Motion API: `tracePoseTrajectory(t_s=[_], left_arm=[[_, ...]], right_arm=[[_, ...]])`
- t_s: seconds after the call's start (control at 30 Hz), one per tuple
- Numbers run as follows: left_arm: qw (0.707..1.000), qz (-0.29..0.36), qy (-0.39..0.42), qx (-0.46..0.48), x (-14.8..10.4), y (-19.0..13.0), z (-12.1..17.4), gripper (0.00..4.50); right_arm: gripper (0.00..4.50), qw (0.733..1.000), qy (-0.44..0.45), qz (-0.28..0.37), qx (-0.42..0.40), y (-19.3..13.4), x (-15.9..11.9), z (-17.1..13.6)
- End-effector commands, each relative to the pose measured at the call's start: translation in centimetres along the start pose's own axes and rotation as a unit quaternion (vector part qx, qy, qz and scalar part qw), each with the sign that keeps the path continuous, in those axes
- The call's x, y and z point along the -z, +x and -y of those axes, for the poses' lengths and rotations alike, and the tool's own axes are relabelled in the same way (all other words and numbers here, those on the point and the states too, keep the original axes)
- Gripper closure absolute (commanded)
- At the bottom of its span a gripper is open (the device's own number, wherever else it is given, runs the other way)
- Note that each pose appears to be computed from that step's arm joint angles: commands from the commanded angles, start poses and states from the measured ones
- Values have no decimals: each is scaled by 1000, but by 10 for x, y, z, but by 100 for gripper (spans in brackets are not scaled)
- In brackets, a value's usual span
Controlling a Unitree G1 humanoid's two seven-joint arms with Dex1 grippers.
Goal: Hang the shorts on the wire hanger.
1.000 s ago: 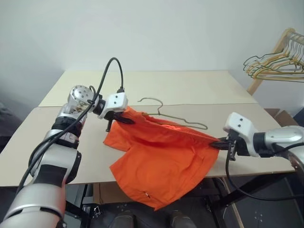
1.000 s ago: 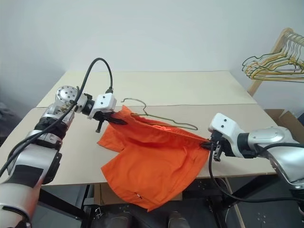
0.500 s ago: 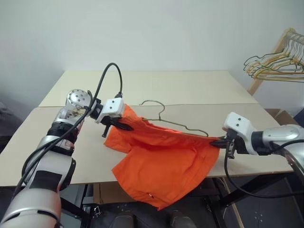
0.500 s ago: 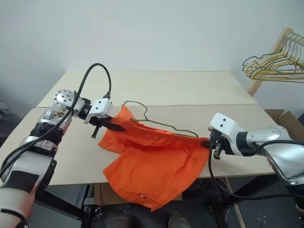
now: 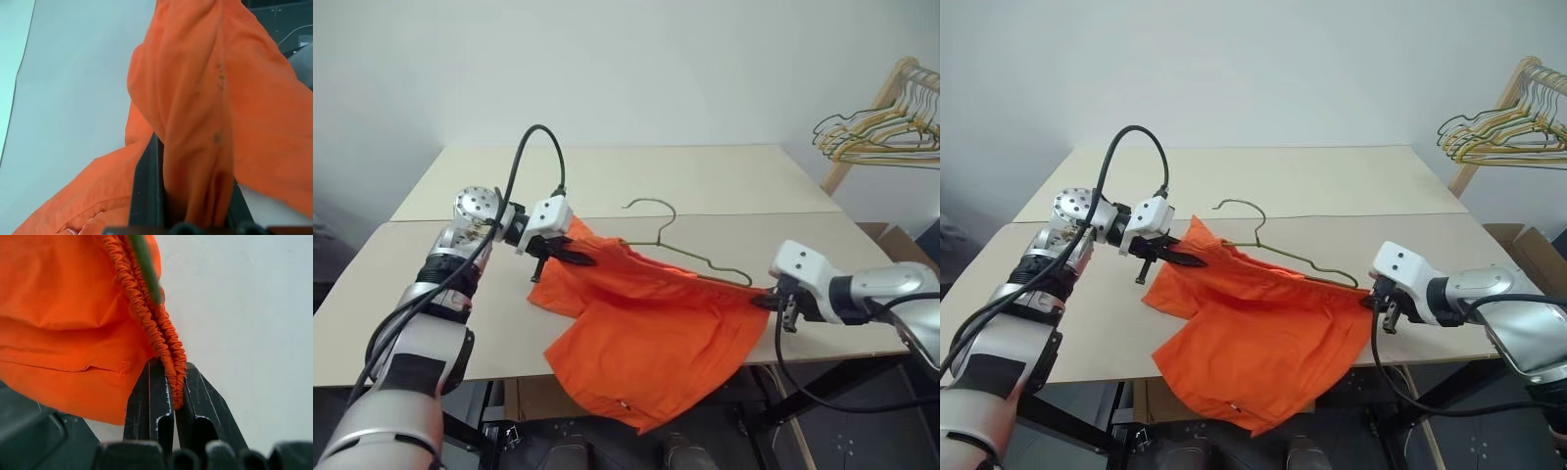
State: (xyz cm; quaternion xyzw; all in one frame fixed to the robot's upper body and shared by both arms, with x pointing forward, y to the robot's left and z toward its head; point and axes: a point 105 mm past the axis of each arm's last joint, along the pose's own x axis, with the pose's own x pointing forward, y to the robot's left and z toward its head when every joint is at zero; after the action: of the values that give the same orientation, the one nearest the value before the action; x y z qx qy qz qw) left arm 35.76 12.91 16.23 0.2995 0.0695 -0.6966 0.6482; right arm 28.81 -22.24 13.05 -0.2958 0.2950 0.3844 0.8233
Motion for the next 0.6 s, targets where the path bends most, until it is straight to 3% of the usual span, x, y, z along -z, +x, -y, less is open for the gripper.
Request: tracePoseTrajectory(t_s=[0.03, 0.4, 0.6], left_arm=[[1000, 2, 9, -30, -3, -23, -2, 450], [994, 71, 2, -89, -14, -15, -14, 450], [998, 18, 7, -67, 2, -20, -5, 450]], right_arm=[[449, 997, 14, -46, 62, -13, 20, 24], [449, 996, 6, -10, 87, 5, 13, 19], [449, 996, 2, -16, 92, -4, 18, 23]])
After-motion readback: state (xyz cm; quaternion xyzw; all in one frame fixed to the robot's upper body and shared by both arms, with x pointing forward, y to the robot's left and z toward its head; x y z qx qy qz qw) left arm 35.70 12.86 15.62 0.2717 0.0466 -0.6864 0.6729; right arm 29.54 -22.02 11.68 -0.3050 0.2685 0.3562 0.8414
